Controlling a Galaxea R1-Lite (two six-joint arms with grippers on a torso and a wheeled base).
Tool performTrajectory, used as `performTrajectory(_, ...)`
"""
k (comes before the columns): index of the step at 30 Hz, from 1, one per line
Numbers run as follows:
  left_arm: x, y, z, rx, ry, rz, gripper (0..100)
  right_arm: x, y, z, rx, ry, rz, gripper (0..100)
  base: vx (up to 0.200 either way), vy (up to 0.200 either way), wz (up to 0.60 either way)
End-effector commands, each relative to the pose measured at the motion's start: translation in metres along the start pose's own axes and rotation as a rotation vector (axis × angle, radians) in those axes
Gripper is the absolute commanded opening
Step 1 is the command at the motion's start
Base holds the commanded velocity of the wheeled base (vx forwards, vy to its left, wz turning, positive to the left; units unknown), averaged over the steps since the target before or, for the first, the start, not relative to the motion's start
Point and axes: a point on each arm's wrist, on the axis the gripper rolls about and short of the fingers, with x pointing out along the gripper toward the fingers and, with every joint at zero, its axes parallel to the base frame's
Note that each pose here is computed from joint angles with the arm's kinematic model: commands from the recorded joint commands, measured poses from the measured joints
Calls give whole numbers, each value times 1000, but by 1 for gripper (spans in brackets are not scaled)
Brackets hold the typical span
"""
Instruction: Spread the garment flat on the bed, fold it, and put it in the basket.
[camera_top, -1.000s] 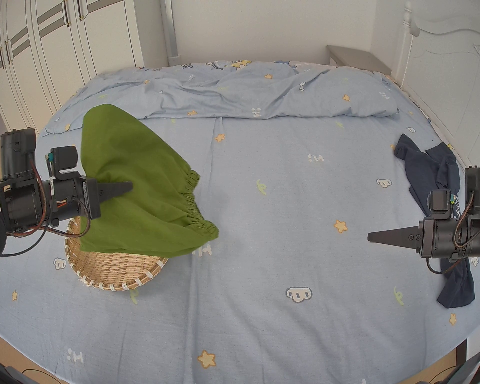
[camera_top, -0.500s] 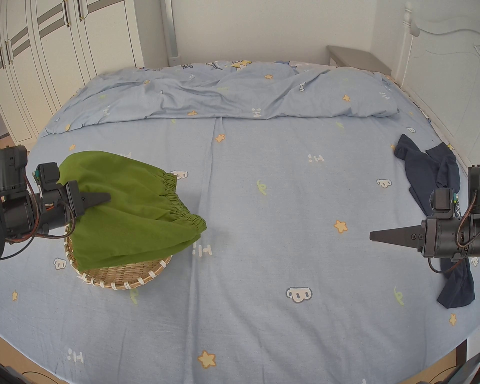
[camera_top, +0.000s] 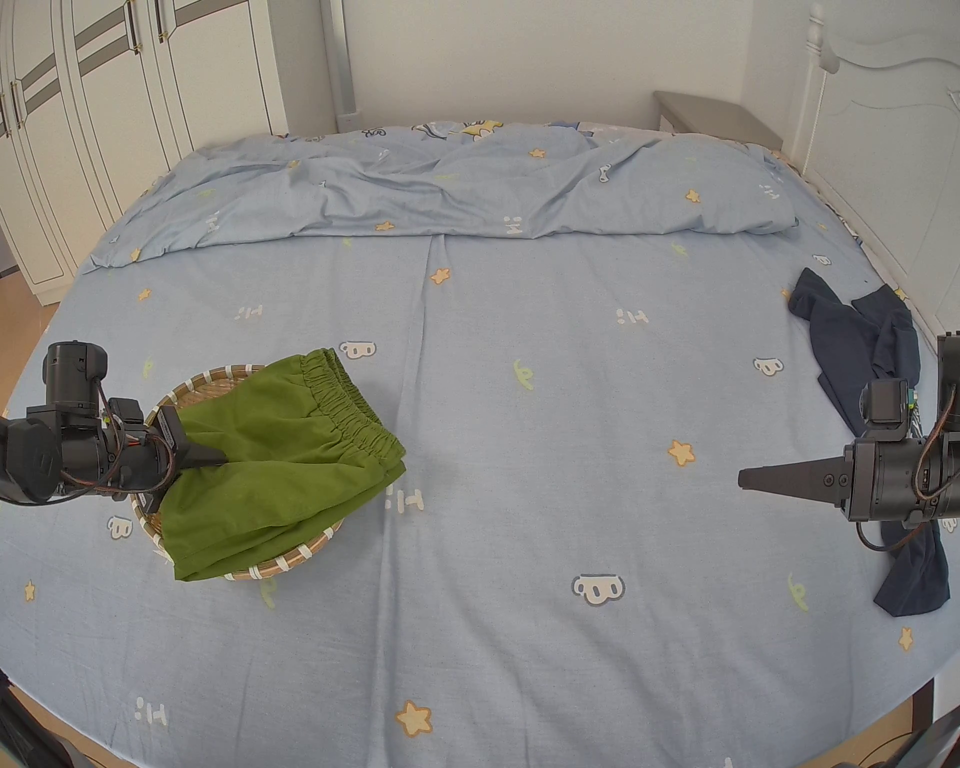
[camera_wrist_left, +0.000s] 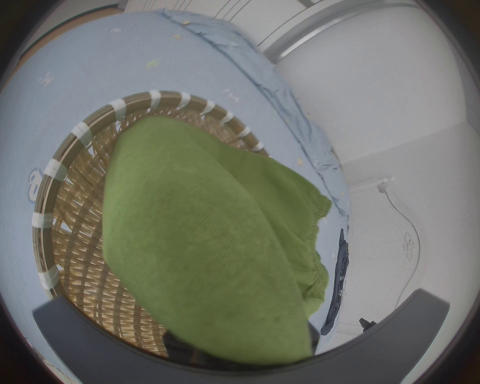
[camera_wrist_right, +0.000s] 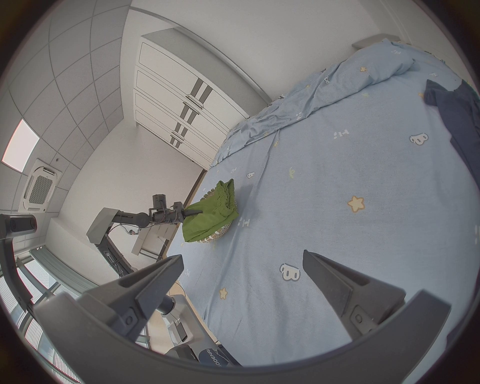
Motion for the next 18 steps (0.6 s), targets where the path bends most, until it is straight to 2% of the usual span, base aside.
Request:
performTrajectory(1,14,13,17,-51,9,39,0,1,0,-1,0,3,2,100,0,0,0)
performTrajectory(9,23,16,30,-50,-9,49,0,2,-1,-1,5,10,2,100,0,0,0)
performTrajectory(10,22,16,31,-49,-12,49,100,2,-1,-2,5,12,1,100,0,0,0)
performTrajectory(16,12,6,34,-42,-19,52,100,3,-2,-2,7,12,0,100,0,0,0)
performTrajectory(18,-11,-12,36,-14,-70,61,100,3,-2,-2,6,11,0,100,0,0,0)
